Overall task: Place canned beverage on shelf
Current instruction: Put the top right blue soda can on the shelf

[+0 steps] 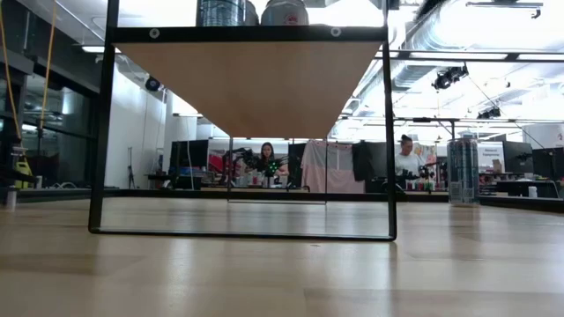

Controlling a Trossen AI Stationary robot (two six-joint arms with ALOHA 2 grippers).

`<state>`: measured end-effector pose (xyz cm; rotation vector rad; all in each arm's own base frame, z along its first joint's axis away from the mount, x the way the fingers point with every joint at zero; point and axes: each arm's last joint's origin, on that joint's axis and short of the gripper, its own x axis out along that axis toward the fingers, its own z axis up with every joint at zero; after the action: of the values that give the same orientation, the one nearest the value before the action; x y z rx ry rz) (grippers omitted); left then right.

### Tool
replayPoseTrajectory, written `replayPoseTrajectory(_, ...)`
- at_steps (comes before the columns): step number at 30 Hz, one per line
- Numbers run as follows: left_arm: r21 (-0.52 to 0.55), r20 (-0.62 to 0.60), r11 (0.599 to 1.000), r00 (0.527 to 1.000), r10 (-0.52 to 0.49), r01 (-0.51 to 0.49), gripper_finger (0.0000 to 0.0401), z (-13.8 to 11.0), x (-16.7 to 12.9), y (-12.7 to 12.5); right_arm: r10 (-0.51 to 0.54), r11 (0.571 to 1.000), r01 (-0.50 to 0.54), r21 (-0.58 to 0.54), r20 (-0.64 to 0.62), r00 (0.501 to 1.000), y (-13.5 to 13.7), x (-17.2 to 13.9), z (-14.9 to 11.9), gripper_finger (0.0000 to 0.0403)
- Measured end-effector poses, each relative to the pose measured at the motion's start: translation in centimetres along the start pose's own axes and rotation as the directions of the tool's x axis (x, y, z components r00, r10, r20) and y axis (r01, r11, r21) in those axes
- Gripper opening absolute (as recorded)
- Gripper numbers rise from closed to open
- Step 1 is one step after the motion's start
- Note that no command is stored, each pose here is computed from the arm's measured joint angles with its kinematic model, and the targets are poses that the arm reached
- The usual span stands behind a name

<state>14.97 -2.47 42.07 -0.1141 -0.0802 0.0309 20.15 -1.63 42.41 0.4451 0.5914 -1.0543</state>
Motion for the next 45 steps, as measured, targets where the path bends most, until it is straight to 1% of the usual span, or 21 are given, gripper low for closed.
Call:
replayPoseTrajectory(1, 0.000, 0.000, 1.000, 1.000, 0.000, 0.000, 0.0000, 0.0, 0.0, 0.0, -0.070, 0.998, 0.070, 0.009, -0.031, 0.997, -0.9, 0.9, 0.3, 0.0298)
replayPoseTrajectory(3, 0.000, -0.002, 1.000, 1.000, 0.000, 0.000, 0.0000, 0.0, 0.0, 0.0, -0.203, 0.978, 0.207, 0.031, -0.094, 0.975, -2.7, 2.4, 0.6, 0.0298)
replayPoseTrajectory(5, -0.006, -0.008, 1.000, 1.000, 0.000, 0.000, 0.0000, -0.1, 0.1, 0.0, -0.280, 0.956, 0.290, 0.050, -0.146, 0.949, -4.0, 4.3, 0.8, 0.0298)
replayPoseTrajectory(8, -0.025, -0.024, 1.000, 1.000, 0.002, -0.003, 0.0000, -0.3, 0.1, 0.0, -0.339, 0.930, 0.363, 0.062, -0.238, 0.910, -5.7, 7.1, 0.1, 0.0298)
replayPoseTrajectory(11, -0.046, -0.056, 0.999, 0.998, 0.006, -0.008, 0.0000, -0.6, 0.1, 0.0, -0.392, 0.896, 0.438, 0.075, -0.332, 0.858, -7.4, 9.9, -1.7, 0.0298)
replayPoseTrajectory(12, -0.050, -0.067, 0.999, 0.998, 0.007, -0.010, 0.0000, -0.7, 0.1, 0.0, -0.407, 0.883, 0.461, 0.087, -0.347, 0.845, -8.0, 10.7, -2.4, 0.0298)
replayPoseTrajectory(14, -0.055, -0.084, 0.998, 0.996, 0.009, -0.014, 0.0000, -0.9, 0.1, 0.1, -0.416, 0.856, 0.494, 0.151, -0.365, 0.833, -9.1, 11.9, -3.4, 0.0298)
replayPoseTrajectory(17, -0.053, -0.090, 0.998, 0.996, 0.012, -0.017, 0.0000, -0.9, 0.1, 0.1, -0.397, 0.831, 0.497, 0.251, -0.359, 0.845, -10.3, 13.3, -4.1, 0.0298)
replayPoseTrajectory(21, -0.049, -0.094, 0.998, 0.995, 0.023, -0.027, 0.0000, -1.0, 0.2, 0.1, -0.428, 0.780, 0.551, 0.299, -0.387, 0.816, -11.5, 14.6, -5.0, 0.0298)
replayPoseTrajectory(24, -0.051, -0.092, 0.998, 0.995, 0.023, -0.028, 0.0000, -1.0, 0.2, 0.1, -0.432, 0.747, 0.565, 0.350, -0.389, 0.813, -12.1, 15.6, -5.7, 0.0298)
replayPoseTrajectory(31, -0.059, -0.093, 0.998, 0.995, 0.025, -0.030, 0.0000, -1.0, 0.2, 0.1, -0.405, 0.707, 0.541, 0.455, -0.367, 0.837, -12.9, 17.6, -6.5, 0.0298)
replayPoseTrajectory(35, -0.057, -0.090, 0.997, 0.995, 0.049, -0.054, 0.0000, -1.0, 0.2, 0.2, -0.419, 0.684, 0.568, 0.458, -0.390, 0.820, -13.6, 18.2, -7.3, 0.0298)
replayPoseTrajectory(39, -0.056, -0.088, 0.996, 0.994, 0.067, -0.072, 0.0000, -1.0, 0.2, 0.2, -0.405, 0.676, 0.566, 0.472, -0.403, 0.821, -13.9, 18.6, -7.6, 0.0298)
replayPoseTrajectory(43, -0.056, -0.087, 0.995, 0.994, 0.072, -0.078, 0.0000, -1.0, 0.2, 0.2, -0.359, 0.703, 0.525, 0.479, -0.398, 0.844, -13.9, 19.1, -7.8, 0.0298)
replayPoseTrajectory(45, -0.055, -0.086, 0.995, 0.993, 0.084, -0.088, 0.0000, -1.0, 0.2, 0.3, -0.355, 0.706, 0.530, 0.470, -0.412, 0.839, -14.0, 19.3, -8.2, 0.0298)
